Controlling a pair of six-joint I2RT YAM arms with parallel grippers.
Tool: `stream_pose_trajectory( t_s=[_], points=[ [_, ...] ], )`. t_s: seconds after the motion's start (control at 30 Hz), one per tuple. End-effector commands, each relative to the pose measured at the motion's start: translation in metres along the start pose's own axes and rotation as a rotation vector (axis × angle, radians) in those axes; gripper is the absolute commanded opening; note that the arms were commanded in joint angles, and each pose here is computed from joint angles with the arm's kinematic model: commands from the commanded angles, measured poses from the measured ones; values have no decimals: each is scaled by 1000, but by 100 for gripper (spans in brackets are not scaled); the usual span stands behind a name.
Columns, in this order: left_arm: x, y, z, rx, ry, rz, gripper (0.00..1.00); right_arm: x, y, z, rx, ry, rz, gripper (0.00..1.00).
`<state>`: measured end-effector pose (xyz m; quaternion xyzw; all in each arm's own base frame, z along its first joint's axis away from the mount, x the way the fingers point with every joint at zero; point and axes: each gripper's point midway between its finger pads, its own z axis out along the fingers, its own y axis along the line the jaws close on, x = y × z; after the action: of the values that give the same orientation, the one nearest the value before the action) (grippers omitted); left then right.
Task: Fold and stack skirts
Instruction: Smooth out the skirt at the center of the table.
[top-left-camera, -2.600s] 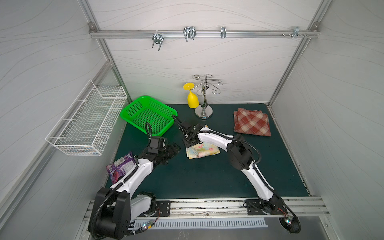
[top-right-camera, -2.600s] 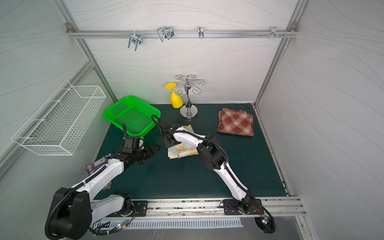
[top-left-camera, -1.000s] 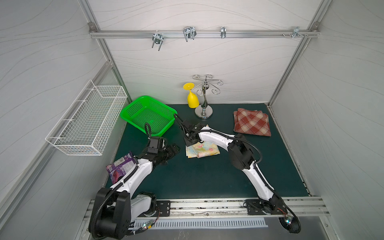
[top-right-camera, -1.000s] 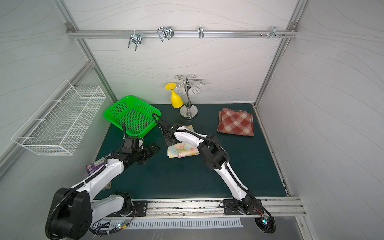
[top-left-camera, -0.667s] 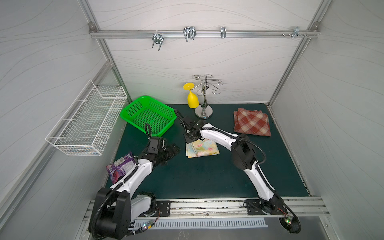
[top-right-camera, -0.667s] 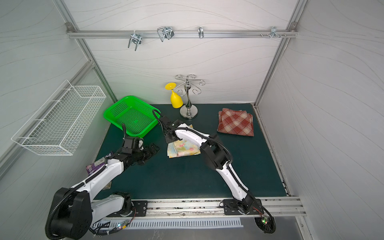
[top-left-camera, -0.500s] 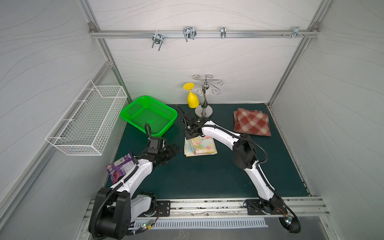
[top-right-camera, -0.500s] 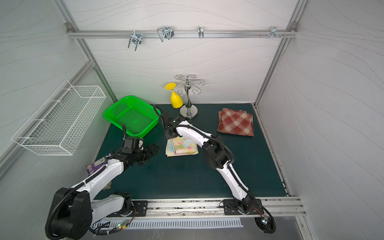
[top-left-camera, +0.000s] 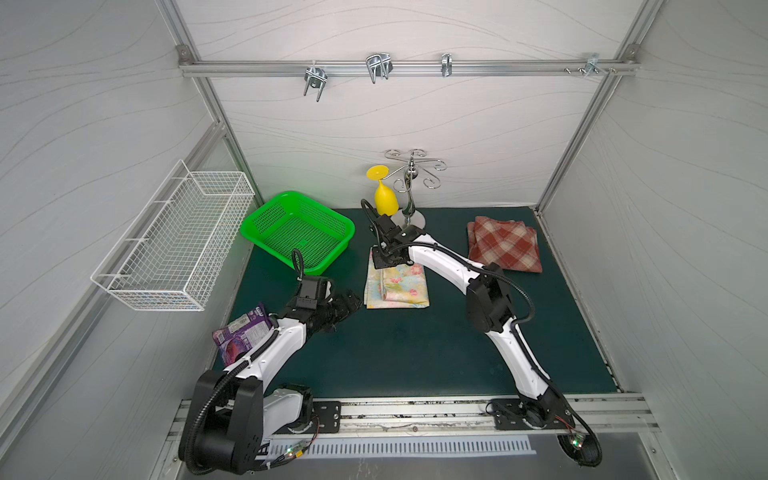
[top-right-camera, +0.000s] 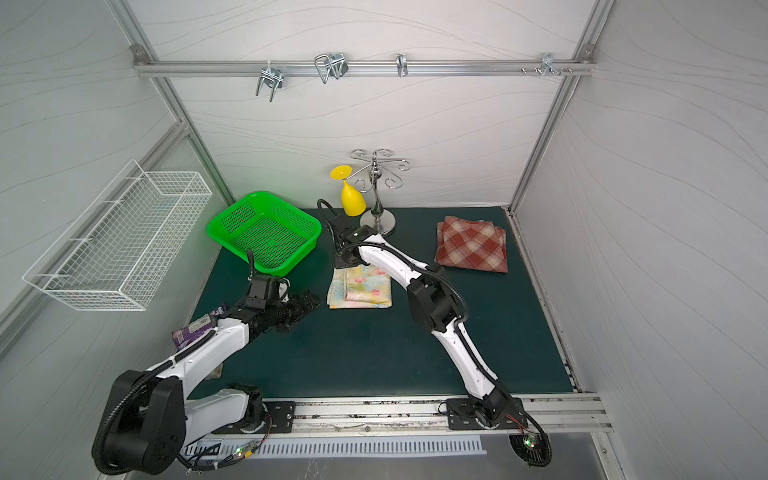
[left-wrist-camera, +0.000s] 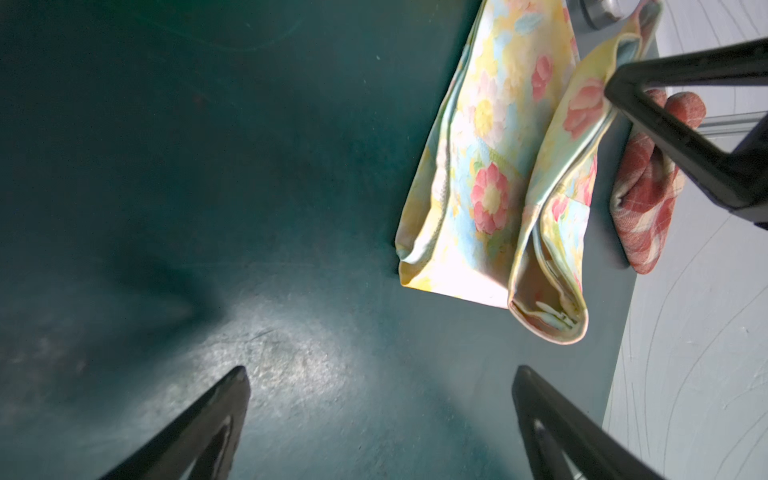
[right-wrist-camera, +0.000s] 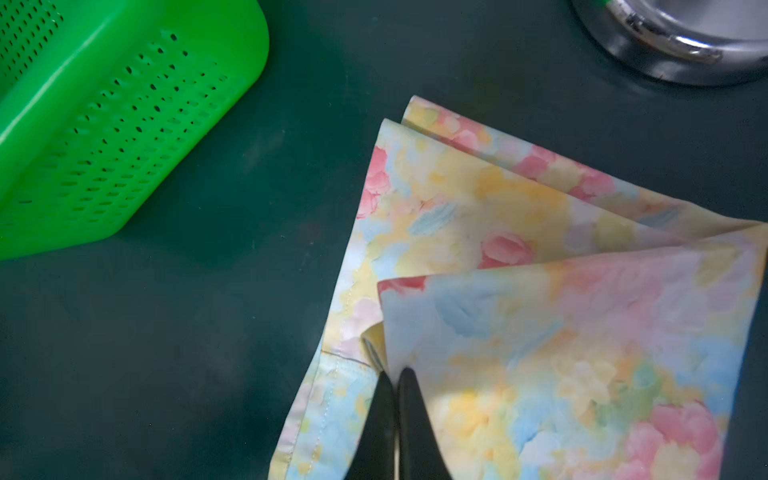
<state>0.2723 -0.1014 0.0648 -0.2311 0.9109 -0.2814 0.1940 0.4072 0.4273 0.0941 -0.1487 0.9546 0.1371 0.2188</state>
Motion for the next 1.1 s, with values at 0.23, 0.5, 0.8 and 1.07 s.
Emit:
stream_pose_trajectory(
  t_s=[0.23, 0.5, 0.8, 1.07],
  points=[
    [-5, -8, 0, 35, -10, 27, 99, 13, 4, 26, -32, 59, 70, 0],
    [-7, -14, -8, 44, -18, 30, 99, 2, 14, 24, -80, 22, 94, 10],
    [-5, -20, -23, 60, -33, 47, 99, -21, 1, 14, -60, -35, 76, 38],
    [-11, -40, -41, 112, -60, 79, 99, -47, 4, -42, -97, -145, 24, 93]
  ],
)
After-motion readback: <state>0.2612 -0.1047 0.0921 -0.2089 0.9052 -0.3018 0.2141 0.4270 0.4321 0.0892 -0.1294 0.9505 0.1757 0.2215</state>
